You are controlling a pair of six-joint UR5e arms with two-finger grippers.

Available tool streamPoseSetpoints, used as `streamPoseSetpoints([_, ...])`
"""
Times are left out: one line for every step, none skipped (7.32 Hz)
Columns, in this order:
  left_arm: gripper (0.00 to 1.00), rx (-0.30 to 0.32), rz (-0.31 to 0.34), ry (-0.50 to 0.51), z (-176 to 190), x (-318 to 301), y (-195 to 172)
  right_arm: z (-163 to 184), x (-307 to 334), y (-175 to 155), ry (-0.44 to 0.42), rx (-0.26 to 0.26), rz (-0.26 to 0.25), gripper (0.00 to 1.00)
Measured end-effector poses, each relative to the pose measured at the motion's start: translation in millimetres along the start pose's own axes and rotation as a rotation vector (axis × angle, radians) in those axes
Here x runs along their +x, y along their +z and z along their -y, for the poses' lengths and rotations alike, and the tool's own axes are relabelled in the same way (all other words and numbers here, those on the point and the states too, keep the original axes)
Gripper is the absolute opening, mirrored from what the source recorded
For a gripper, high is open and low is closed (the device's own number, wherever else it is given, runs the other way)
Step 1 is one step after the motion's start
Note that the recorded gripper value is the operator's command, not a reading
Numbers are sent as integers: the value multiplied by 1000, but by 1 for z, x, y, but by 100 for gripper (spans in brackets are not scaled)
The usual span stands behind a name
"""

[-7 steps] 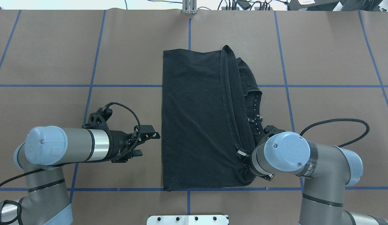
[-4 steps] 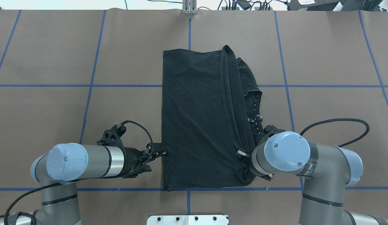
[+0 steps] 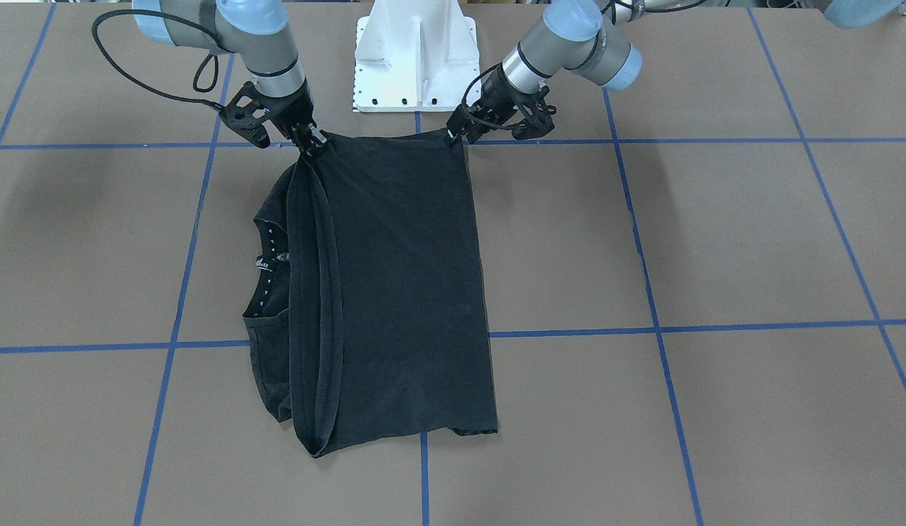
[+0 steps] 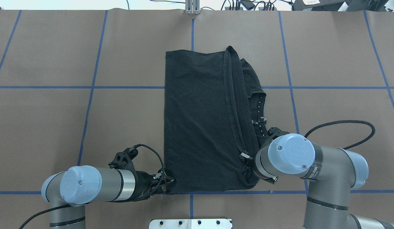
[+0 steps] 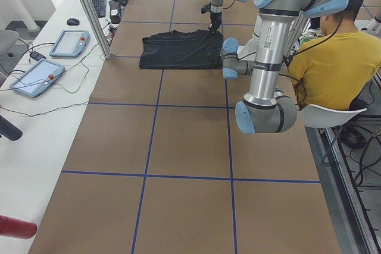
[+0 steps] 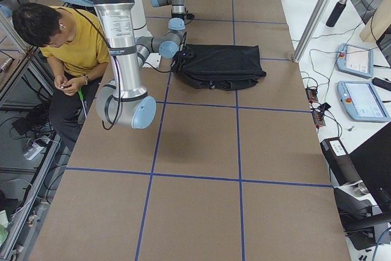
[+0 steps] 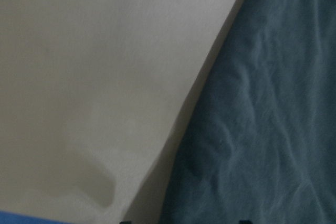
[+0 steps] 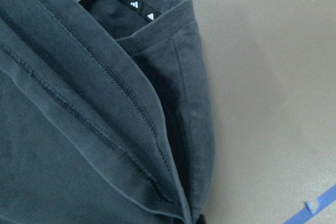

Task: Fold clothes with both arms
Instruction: 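Grasp the near shirt edge with both grippers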

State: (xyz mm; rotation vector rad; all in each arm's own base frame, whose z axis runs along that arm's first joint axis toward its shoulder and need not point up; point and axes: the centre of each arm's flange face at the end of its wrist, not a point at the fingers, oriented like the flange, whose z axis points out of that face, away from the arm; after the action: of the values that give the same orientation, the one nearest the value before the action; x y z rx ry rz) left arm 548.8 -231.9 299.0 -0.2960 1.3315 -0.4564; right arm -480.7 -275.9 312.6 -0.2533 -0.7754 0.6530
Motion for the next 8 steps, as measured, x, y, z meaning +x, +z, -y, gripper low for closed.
streamPoseSetpoints([52, -4, 2, 0, -2, -1, 1, 0, 0, 0, 0, 0, 0, 0])
streamPoseSetpoints([26, -6, 2, 0, -4, -1, 1, 0, 0, 0, 0, 0, 1, 0])
streamPoseSetpoints([3, -7, 2, -2, -4, -1, 2, 0, 0, 0, 0, 0, 1, 0])
streamPoseSetpoints([0, -8, 2, -4, -5, -1, 2, 0, -1, 0, 0, -1, 1, 0])
streamPoseSetpoints([0, -10, 1, -5, -5, 0, 1, 0, -1, -1, 0, -1, 2, 0])
streamPoseSetpoints([0, -14, -5, -5, -7, 3, -1, 0, -1, -1, 0, 0, 2, 0])
streamPoseSetpoints([0, -26, -22, -2, -10, 10, -10, 0, -1, -2, 1, -1, 4, 0])
streamPoseSetpoints([0, -41, -45, 0, -13, 22, -26, 1, -1, -8, 1, -3, 15, 0])
